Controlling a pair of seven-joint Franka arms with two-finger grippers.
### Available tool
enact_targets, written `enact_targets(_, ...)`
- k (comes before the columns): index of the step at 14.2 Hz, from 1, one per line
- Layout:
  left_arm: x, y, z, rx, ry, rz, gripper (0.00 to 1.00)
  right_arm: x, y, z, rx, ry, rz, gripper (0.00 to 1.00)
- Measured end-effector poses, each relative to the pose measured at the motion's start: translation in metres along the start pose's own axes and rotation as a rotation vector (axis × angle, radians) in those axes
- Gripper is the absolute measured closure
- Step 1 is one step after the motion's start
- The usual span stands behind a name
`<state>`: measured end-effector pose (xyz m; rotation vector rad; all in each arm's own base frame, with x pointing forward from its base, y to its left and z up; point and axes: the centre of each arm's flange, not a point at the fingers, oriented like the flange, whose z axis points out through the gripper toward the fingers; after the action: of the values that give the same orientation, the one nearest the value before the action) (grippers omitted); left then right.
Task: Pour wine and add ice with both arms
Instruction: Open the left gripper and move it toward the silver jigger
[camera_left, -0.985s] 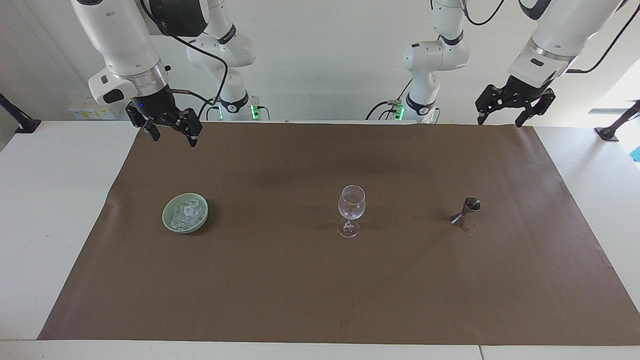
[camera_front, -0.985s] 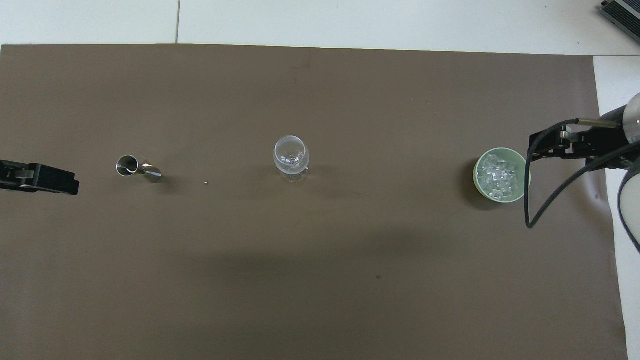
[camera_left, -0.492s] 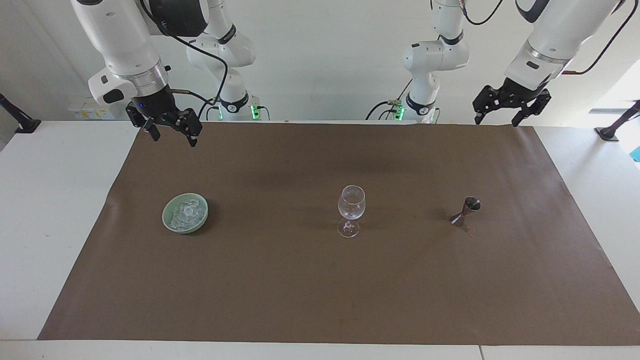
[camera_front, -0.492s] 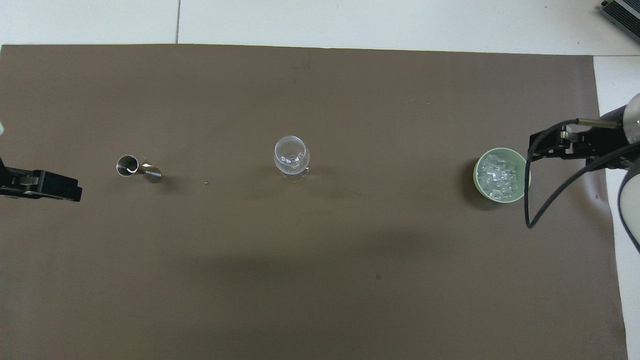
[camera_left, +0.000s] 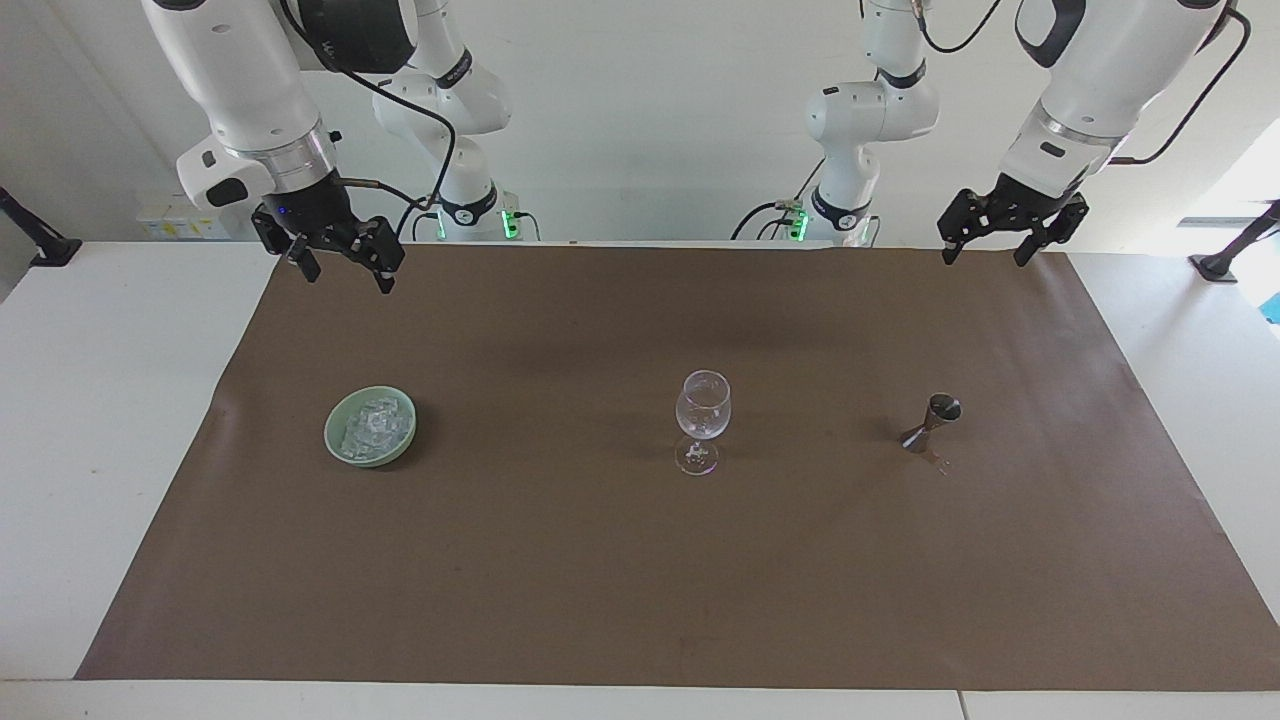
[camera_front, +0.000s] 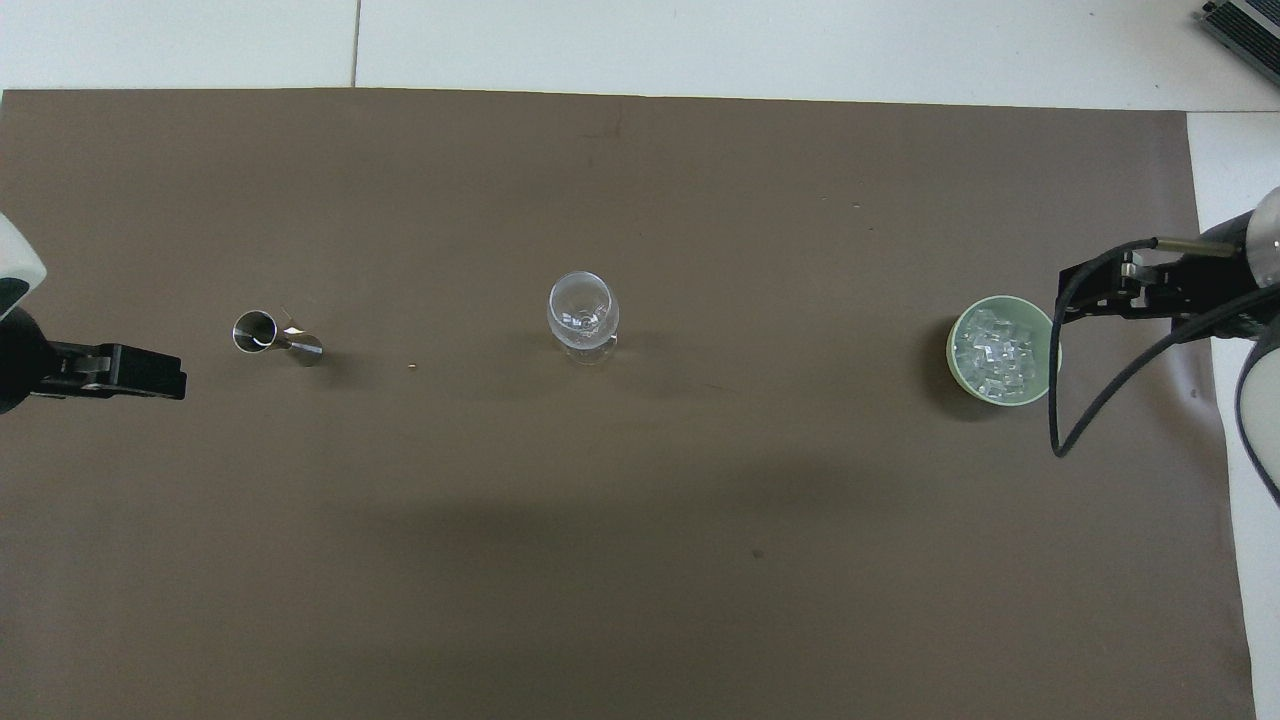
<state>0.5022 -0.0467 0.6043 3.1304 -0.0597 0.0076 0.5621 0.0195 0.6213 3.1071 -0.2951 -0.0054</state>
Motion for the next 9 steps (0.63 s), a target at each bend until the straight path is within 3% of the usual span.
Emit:
enact_targets(5, -0.007, 0.001, 0.028, -0.042, -0.033, -0.154, 0.0, 0.0, 0.0, 0.0, 0.0, 0.0, 0.0, 0.0)
enact_targets(9, -0.009, -0.007, 0.053, -0.117, -0.144, -0.454, 0.0, 0.0, 0.0, 0.0, 0.0, 0.0, 0.0, 0.0)
